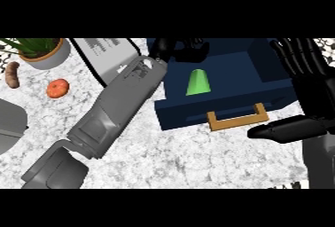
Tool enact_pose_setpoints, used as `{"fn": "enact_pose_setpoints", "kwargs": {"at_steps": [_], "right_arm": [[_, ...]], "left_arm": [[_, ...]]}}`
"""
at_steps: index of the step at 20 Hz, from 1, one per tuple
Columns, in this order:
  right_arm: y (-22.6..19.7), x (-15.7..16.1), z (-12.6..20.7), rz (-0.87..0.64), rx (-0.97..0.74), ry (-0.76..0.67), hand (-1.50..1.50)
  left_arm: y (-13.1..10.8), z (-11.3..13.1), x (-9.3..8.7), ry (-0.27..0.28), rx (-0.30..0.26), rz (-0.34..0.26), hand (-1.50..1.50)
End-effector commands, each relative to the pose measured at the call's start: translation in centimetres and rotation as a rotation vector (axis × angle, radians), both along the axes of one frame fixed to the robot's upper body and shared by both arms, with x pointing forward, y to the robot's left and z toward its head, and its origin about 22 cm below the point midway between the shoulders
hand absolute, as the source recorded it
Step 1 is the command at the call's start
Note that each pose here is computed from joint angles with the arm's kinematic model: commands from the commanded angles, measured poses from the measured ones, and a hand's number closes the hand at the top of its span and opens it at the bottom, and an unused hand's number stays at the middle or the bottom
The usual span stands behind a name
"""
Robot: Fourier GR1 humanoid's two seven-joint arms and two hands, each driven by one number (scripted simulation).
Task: Pick up the cup, place it into the drawer and close the drawer
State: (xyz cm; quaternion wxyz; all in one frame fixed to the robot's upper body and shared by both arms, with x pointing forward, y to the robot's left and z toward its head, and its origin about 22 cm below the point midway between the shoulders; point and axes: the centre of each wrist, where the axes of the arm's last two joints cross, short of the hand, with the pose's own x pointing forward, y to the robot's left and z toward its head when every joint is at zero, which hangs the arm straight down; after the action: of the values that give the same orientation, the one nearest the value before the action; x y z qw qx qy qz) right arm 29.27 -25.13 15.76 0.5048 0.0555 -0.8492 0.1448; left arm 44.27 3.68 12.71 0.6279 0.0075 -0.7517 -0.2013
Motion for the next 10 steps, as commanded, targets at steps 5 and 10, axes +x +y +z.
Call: {"fn": "enact_pose_setpoints", "kwargs": {"at_steps": [5,10], "right_arm": [[3.3,0.6,0.4,0.222,0.025,0.004,-1.50],[4.5,0.0,-0.1,0.481,-0.038,0.029,1.50]], "left_arm": [[0.5,-1.5,-0.5,0.005,-0.148,-0.005,-1.50],[-0.2,0.5,-0.5,-0.065,-0.349,-0.073,-1.50]]}}
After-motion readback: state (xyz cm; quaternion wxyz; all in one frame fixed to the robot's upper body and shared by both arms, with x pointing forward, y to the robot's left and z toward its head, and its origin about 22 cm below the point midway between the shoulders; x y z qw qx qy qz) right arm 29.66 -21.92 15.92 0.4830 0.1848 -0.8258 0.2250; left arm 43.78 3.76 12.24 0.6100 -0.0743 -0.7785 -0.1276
